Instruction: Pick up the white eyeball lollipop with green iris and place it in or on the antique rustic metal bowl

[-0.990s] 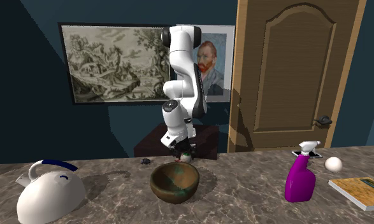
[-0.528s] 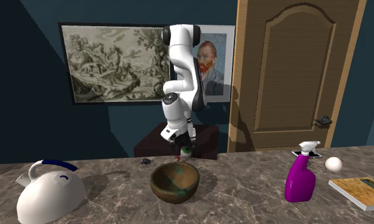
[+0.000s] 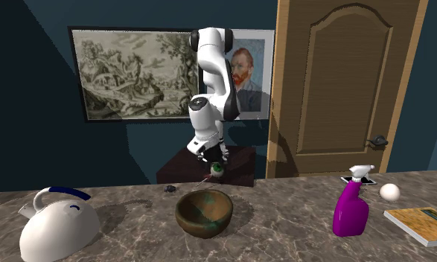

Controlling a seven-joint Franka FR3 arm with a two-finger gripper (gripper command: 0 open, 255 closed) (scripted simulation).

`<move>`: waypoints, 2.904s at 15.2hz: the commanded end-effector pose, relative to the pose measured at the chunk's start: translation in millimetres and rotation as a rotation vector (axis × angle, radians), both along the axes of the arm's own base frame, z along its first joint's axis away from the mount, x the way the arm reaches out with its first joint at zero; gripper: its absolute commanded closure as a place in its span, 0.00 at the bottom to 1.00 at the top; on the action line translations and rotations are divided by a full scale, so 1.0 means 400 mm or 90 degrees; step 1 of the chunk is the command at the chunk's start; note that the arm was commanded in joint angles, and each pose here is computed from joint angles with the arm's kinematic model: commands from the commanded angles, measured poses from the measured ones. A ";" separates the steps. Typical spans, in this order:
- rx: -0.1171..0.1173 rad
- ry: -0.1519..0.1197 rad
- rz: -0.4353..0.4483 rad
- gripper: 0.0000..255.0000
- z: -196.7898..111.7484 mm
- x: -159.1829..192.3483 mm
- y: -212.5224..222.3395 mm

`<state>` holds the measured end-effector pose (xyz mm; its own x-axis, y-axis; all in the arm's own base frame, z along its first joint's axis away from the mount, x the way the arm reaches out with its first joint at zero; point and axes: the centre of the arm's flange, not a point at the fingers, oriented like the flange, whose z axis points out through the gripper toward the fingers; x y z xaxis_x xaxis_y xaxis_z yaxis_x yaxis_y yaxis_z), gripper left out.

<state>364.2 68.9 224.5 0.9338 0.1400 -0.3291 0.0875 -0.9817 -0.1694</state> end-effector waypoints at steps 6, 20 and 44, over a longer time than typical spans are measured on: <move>0.000 0.000 0.000 1.00 0.096 0.001 0.002; 0.000 0.000 0.000 1.00 0.254 0.066 0.014; 0.000 0.000 0.000 1.00 0.159 0.559 0.110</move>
